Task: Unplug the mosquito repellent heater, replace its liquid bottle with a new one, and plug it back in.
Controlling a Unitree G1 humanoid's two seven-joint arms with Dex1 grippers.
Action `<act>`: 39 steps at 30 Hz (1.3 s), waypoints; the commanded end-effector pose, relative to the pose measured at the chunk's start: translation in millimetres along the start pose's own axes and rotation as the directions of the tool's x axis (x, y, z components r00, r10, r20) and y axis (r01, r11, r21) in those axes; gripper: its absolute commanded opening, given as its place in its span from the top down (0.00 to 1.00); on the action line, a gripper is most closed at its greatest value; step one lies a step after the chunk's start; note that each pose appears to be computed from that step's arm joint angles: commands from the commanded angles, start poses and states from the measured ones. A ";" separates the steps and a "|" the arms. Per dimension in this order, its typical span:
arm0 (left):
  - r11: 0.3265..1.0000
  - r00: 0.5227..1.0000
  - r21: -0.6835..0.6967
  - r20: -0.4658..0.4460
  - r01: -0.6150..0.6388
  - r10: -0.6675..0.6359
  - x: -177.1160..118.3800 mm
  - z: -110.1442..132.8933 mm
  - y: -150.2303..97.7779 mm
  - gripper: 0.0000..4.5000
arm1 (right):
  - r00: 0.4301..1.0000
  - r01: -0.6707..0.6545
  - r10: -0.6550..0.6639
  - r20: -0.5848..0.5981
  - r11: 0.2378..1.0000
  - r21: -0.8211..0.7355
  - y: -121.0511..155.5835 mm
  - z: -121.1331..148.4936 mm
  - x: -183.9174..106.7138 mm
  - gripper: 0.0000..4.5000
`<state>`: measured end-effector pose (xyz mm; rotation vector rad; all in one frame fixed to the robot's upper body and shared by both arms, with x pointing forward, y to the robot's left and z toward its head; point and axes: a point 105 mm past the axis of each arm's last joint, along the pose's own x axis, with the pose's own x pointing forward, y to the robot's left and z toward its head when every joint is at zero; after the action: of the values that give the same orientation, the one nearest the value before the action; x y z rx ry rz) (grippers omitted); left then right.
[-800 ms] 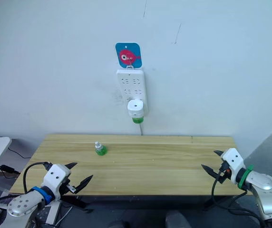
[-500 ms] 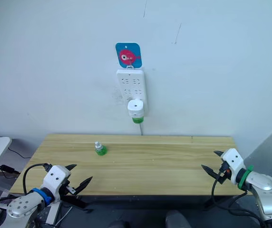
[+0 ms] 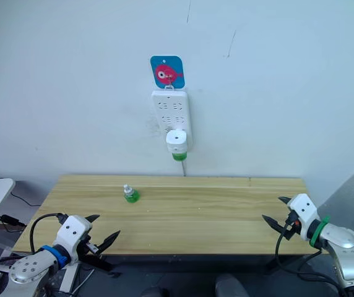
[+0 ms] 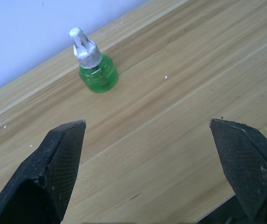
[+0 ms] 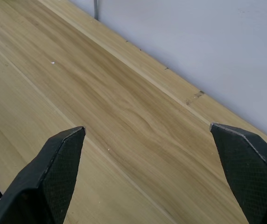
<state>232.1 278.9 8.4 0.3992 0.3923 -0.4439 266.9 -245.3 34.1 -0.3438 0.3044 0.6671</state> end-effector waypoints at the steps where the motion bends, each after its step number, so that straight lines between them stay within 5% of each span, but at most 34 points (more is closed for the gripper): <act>1: 1.000 0.999 0.019 0.051 0.002 -0.003 -1.8 14.7 5.5 0.00 | 1.000 0.008 -0.007 0.027 0.999 -0.035 -4.0 9.3 -4.1 0.01; 15: 0.998 0.997 0.027 0.059 0.052 -0.054 -18.9 12.1 11.6 0.00 | 1.000 0.011 -0.010 0.025 0.999 -0.030 3.9 5.8 -10.6 0.01; 21: 1.000 0.999 -0.029 0.046 0.004 -0.002 -26.3 16.5 28.8 0.00 | 0.996 -0.002 0.007 0.091 0.998 -0.058 14.7 26.5 -12.6 0.01; 33: 0.996 0.948 0.016 0.306 0.092 -0.093 9.2 134.1 59.1 0.00 | 0.916 -0.079 0.116 0.383 0.991 -0.112 62.9 158.5 11.9 0.01; 39: 0.983 0.895 -0.032 0.421 0.178 -0.149 29.7 193.9 63.1 0.00 | 0.899 -0.048 0.082 0.431 0.995 -0.089 60.4 189.2 14.5 0.01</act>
<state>336.7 243.2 168.1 0.2295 0.0403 -0.6260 274.2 -120.8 173.6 -0.2598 -0.0971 0.7995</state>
